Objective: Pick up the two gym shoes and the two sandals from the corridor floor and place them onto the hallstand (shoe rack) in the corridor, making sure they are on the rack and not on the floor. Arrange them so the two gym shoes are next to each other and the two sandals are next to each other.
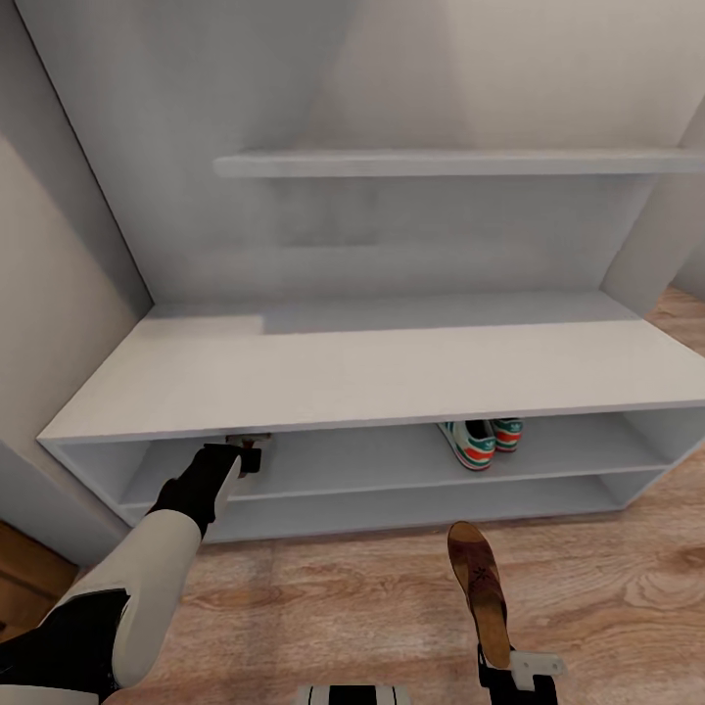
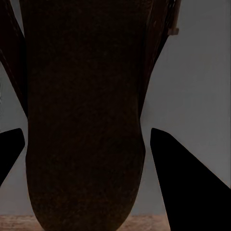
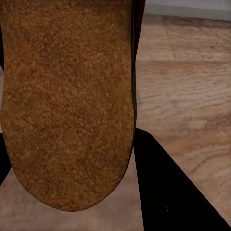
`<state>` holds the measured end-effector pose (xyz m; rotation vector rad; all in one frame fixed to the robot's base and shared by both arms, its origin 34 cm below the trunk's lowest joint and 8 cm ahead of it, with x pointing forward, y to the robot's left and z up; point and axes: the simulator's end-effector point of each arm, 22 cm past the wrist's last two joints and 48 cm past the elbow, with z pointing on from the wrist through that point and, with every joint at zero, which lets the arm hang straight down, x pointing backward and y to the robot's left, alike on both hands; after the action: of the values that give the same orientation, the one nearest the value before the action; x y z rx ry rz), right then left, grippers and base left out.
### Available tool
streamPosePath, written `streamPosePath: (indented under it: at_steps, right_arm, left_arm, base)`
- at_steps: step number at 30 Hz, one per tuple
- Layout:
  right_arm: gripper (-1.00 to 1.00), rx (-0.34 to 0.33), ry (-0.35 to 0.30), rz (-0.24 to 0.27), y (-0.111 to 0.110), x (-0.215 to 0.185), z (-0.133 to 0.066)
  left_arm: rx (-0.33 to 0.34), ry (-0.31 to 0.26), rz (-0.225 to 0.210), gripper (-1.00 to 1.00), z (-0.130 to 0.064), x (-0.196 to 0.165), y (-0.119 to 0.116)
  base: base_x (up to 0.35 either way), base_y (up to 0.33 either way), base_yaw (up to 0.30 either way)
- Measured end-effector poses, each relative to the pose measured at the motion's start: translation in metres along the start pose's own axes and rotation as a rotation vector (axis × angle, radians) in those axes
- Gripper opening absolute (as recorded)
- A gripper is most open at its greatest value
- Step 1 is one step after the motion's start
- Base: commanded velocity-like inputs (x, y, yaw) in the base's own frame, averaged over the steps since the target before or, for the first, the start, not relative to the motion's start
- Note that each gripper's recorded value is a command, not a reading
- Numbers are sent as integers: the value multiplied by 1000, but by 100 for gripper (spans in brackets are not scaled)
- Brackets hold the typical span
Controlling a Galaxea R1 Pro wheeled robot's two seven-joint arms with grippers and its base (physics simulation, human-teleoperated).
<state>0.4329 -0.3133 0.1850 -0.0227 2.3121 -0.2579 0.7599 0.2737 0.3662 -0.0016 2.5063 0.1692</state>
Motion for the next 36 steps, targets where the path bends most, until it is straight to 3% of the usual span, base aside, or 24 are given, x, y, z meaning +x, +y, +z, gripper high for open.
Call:
streamPosePath:
  at_steps: [13, 14, 25, 36]
  right_arm:
    - [-100, 0, 0, 0, 0, 0, 0]
    - [-100, 0, 0, 0, 0, 0, 0]
    - [-100, 1, 0, 0, 0, 0, 0]
    - [-100, 1, 1, 0, 0, 0, 0]
  left_arm:
    - [0, 0, -1, -100, 0, 0, 0]
    - [1, -1, -1, 100, 0, 0, 0]
    - [2, -1, 4, 100, 1, 1, 0]
    - [2, -2, 7, 100, 1, 2, 0]
  base:
    - [4, 1, 0]
    - [0, 0, 0]
    - [0, 0, 0]
    - [-280, 61, 0]
